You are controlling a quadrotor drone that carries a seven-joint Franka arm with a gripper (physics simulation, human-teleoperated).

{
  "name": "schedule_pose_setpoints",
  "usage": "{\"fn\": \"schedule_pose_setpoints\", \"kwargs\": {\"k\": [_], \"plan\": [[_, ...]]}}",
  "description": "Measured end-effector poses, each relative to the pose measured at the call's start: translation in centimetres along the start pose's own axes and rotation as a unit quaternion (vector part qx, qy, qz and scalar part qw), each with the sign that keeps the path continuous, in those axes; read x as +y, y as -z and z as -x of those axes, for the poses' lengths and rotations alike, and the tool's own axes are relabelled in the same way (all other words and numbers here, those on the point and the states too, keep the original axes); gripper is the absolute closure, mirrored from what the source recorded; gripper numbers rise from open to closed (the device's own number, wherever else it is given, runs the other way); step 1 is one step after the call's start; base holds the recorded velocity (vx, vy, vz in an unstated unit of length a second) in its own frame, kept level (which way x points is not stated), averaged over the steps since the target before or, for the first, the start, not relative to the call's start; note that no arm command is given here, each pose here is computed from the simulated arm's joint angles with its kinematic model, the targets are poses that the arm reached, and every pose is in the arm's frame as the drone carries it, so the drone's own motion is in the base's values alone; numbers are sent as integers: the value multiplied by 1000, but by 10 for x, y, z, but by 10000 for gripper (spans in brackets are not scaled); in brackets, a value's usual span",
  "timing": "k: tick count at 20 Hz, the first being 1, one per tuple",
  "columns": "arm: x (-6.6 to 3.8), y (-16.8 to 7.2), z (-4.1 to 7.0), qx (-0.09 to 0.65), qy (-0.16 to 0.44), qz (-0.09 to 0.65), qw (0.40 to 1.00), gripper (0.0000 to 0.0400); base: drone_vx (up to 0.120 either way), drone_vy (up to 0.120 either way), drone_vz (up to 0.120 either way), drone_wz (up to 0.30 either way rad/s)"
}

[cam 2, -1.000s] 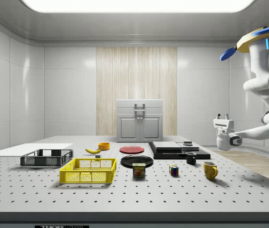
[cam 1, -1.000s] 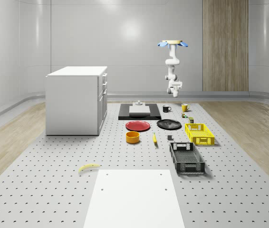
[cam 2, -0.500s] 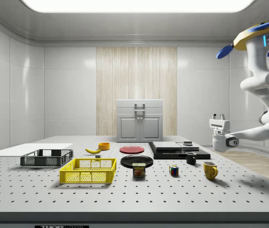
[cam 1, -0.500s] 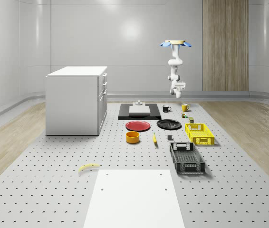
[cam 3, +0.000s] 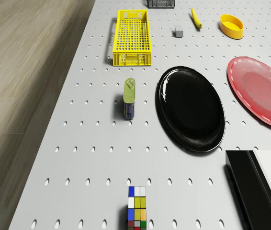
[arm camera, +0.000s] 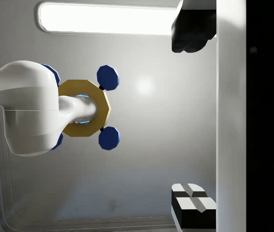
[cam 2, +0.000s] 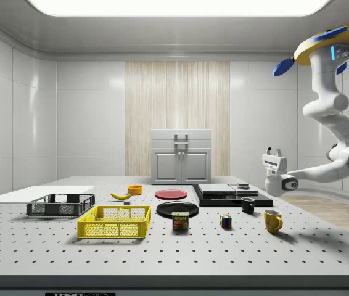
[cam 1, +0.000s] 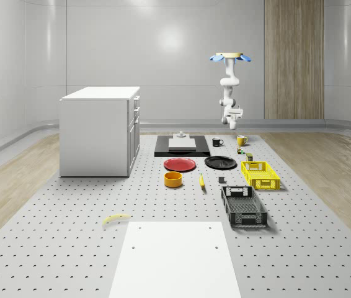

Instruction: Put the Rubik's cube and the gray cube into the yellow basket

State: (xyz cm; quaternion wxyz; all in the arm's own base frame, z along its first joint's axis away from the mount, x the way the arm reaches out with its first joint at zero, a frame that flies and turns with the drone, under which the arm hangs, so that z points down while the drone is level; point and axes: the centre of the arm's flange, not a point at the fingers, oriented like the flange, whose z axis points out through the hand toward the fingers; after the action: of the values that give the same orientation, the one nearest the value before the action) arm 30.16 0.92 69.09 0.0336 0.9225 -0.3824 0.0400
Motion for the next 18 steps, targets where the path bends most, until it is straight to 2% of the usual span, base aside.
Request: {"fn": "schedule_pose_setpoints", "kwargs": {"k": [6, 9, 12, 15, 18], "plan": [[-11, -1, 12, 59, 1, 56, 997, 0, 120, 0, 0, 0], [-22, -5, 23, 117, 3, 113, 987, 0, 120, 0, -120, 0], [-38, -17, 40, 208, 5, 203, 957, 0, 120, 0, -120, 0], [-57, -44, 59, 334, 9, 329, 883, 0, 120, 0, -120, 0], [-68, -91, 71, 477, 12, 473, 741, 0, 120, 0, -120, 0]]}}
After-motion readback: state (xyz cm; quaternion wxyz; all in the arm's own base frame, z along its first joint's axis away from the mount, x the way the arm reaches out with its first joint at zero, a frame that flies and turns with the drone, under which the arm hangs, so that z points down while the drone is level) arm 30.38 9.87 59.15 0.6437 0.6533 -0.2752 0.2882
